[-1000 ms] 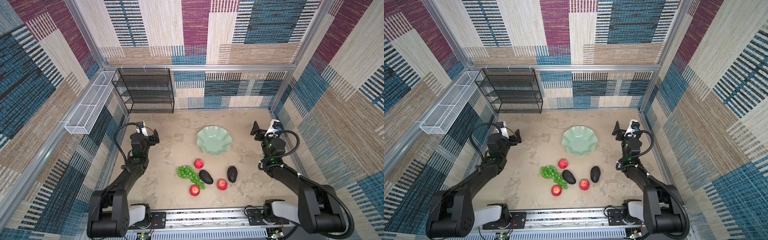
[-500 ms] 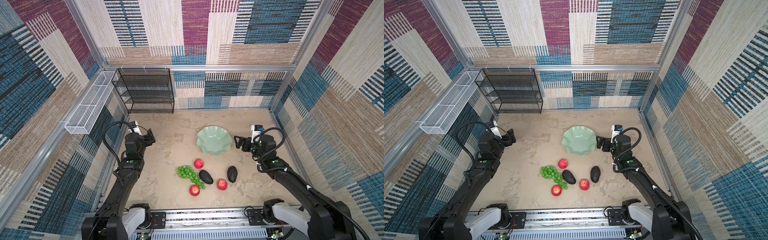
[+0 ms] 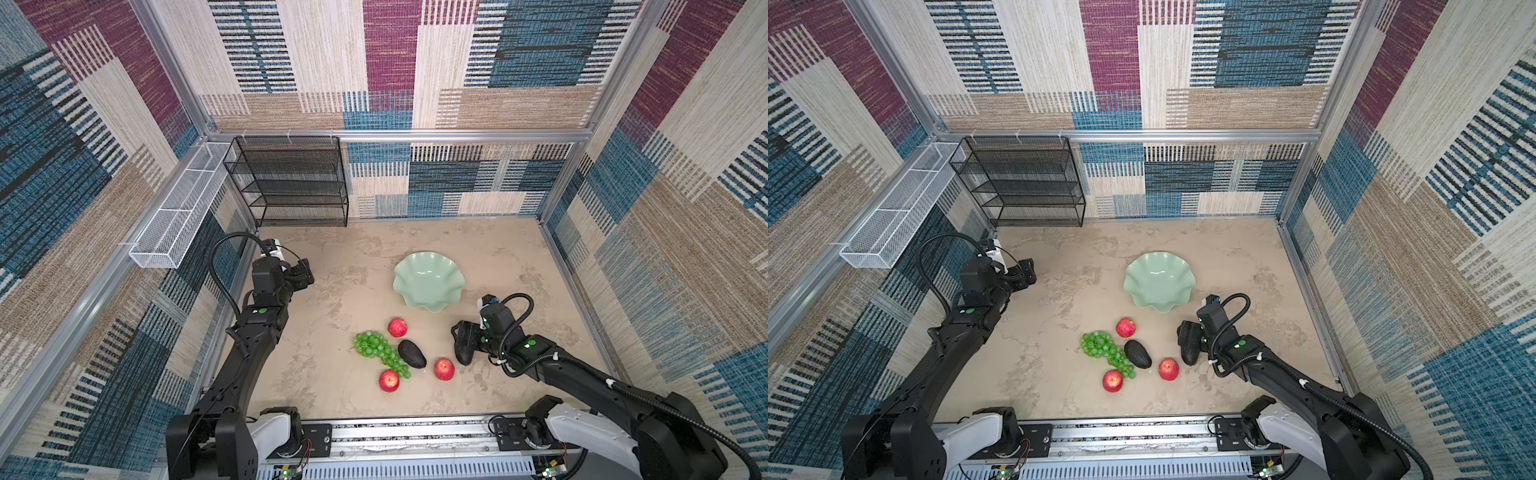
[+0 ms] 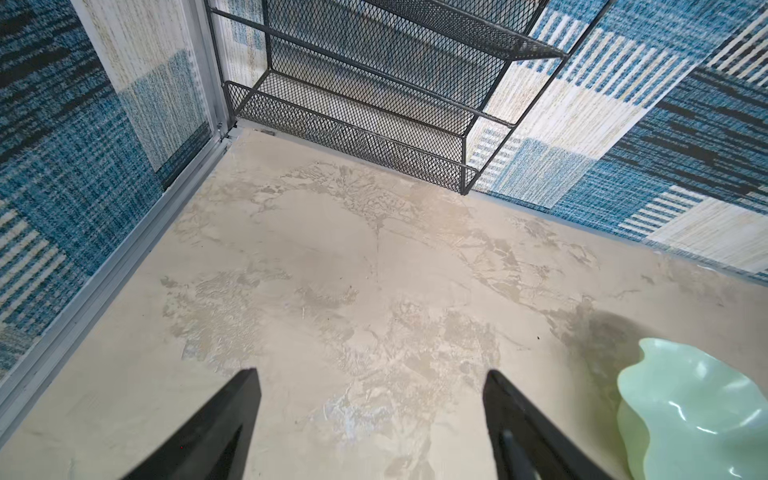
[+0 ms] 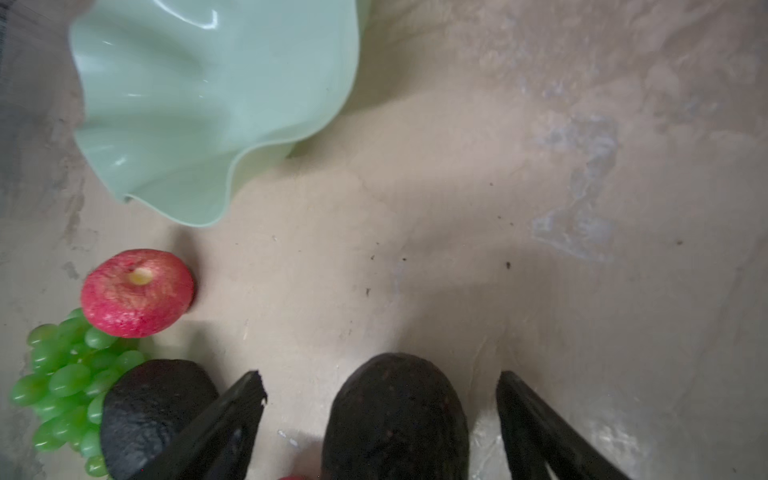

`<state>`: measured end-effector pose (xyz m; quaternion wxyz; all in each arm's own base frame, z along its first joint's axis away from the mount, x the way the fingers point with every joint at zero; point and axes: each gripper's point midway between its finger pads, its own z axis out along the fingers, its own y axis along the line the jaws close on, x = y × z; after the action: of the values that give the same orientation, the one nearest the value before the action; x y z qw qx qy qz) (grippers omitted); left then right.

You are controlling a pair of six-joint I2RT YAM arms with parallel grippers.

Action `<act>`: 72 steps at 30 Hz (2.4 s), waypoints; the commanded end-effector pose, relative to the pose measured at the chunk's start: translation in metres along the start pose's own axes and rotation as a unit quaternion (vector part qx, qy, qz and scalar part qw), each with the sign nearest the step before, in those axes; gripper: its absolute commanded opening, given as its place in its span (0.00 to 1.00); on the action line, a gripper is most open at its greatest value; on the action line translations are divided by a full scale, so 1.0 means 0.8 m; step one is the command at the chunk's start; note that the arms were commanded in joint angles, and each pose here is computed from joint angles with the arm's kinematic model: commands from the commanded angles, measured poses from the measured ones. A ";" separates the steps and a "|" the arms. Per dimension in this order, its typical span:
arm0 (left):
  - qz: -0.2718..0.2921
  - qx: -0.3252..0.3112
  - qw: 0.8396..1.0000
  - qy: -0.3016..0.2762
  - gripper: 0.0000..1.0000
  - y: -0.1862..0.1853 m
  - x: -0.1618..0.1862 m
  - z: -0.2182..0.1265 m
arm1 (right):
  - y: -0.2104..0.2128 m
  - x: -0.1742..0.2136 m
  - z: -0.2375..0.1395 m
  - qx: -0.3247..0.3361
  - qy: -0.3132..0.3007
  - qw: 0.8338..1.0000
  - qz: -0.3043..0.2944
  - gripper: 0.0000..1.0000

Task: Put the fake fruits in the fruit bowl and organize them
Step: 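Reach the right gripper down and grasp the avocado nearest it, then carry the avocado into the green bowl with the right gripper and release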

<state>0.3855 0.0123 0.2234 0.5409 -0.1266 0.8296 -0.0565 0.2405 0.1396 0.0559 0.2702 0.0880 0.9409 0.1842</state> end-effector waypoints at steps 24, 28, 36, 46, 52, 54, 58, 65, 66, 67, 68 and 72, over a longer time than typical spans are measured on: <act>-0.018 -0.006 1.000 -0.005 0.87 0.003 -0.004 -0.002 | 0.151 -0.169 -0.029 -0.029 -0.148 0.984 -0.100 0.49; -0.016 -0.008 1.000 -0.006 0.87 0.004 -0.007 -0.004 | 0.202 -0.199 0.027 -0.054 -0.125 0.980 -0.143 0.49; -0.009 -0.015 1.000 -0.017 0.87 0.007 -0.012 -0.011 | 0.223 -0.202 0.123 -0.051 -0.083 0.979 -0.177 0.50; -0.013 -0.009 1.000 -0.016 0.87 0.004 -0.012 -0.010 | 0.188 -0.175 0.171 -0.039 -0.049 0.987 -0.148 0.56; -0.013 -0.013 1.000 -0.021 0.87 0.006 -0.015 -0.012 | 0.179 -0.164 0.184 -0.039 -0.036 0.989 -0.135 0.67; -0.014 -0.011 1.000 -0.022 0.87 0.005 -0.016 -0.013 | 0.179 -0.166 0.181 -0.040 -0.038 0.990 -0.131 0.73; -0.014 -0.011 1.000 -0.024 0.88 0.005 -0.019 -0.016 | 0.181 -0.183 0.163 -0.041 -0.062 0.989 -0.127 0.82; -0.013 0.032 0.999 0.025 0.88 -0.016 -0.006 -0.032 | 0.186 -0.241 0.076 -0.050 -0.160 0.979 -0.112 0.99; -0.020 0.042 0.998 0.038 0.87 -0.021 -0.001 -0.036 | 0.188 -0.245 0.063 -0.053 -0.173 0.977 -0.112 1.00; -0.028 0.060 0.996 0.054 0.86 -0.028 0.007 -0.041 | 0.187 -0.249 0.051 -0.055 -0.184 0.975 -0.111 1.00; -0.036 0.080 0.994 0.070 0.84 -0.037 0.015 -0.046 | 0.186 -0.251 0.040 -0.057 -0.196 0.973 -0.110 1.00; -0.072 0.129 0.979 0.143 0.80 -0.062 0.052 -0.069 | 0.171 -0.255 0.008 -0.055 -0.234 0.966 -0.099 1.00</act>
<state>0.3485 -0.0232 0.2354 0.4902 -0.0985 0.8534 -0.1471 0.4222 0.2242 0.1839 0.4663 0.0032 0.8645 0.1874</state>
